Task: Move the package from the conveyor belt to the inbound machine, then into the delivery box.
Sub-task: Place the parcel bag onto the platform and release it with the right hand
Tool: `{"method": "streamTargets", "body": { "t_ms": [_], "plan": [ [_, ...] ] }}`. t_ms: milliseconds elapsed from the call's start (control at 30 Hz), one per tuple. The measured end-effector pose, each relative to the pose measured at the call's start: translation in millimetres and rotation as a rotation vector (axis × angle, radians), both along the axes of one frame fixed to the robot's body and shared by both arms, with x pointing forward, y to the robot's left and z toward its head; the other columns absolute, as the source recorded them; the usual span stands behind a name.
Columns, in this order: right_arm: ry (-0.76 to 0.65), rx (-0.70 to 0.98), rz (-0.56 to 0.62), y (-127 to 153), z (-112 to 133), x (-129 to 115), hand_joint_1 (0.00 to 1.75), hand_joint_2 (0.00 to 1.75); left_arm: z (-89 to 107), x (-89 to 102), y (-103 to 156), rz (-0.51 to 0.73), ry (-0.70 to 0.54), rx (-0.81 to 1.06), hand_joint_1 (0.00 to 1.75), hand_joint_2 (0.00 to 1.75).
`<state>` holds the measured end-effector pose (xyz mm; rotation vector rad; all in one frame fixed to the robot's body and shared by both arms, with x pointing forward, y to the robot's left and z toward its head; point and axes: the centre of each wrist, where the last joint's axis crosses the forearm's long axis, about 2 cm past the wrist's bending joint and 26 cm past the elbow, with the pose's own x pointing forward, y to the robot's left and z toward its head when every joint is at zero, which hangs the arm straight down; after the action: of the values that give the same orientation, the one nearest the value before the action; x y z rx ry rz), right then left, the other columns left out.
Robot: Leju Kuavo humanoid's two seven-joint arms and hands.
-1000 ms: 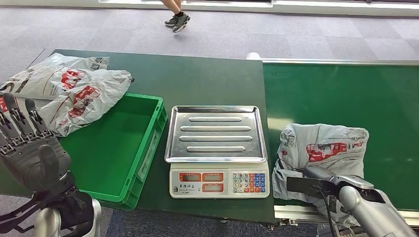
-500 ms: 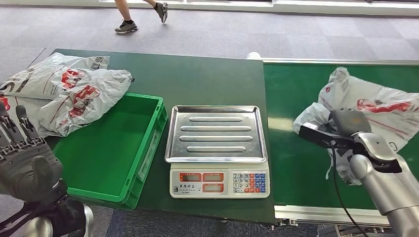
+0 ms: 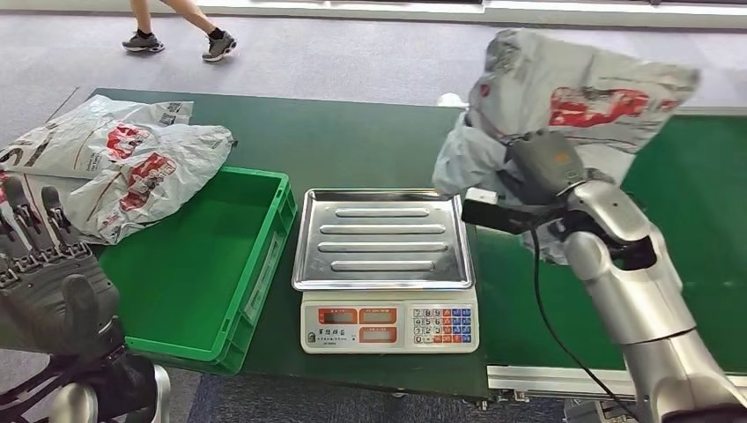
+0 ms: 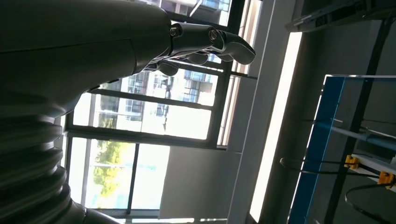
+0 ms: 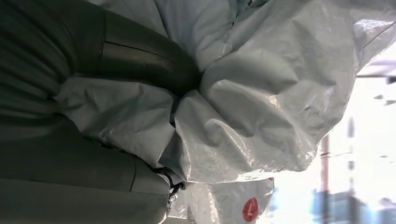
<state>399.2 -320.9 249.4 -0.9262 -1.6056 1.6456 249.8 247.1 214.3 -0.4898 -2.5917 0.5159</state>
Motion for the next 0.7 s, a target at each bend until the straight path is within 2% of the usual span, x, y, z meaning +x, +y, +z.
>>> {"method": "streamTargets", "body": {
  "t_ms": [100,200,267,400,533,600,700],
  "plan": [
    [0.150,0.073,0.259,80,-35,1,1.75,1.75,2.3,10.1,-10,-0.027,0.012,0.000,0.00,1.75],
    [0.243,0.109,0.393,149,-60,-11,1.75,1.75,4.3,17.6,-18,-0.038,0.021,-0.004,0.00,1.75],
    [0.284,0.112,0.448,177,-67,-19,1.75,1.75,4.6,20.4,-22,-0.045,0.025,-0.007,0.00,1.75],
    [0.331,0.110,0.521,210,-71,-28,1.75,1.75,3.5,23.0,-26,-0.039,0.034,-0.018,0.00,1.75],
    [0.354,0.109,0.572,239,-73,-38,0.73,1.75,1.6,23.8,-26,-0.026,0.042,-0.023,0.00,1.75],
    [0.360,0.107,0.577,246,-73,-40,0.73,1.75,1.2,23.9,-26,-0.019,0.043,-0.025,0.00,1.75],
    [0.365,0.106,0.585,253,-72,-41,0.18,1.75,1.0,24.0,-25,-0.015,0.043,-0.026,0.00,1.75]
  ]
}}
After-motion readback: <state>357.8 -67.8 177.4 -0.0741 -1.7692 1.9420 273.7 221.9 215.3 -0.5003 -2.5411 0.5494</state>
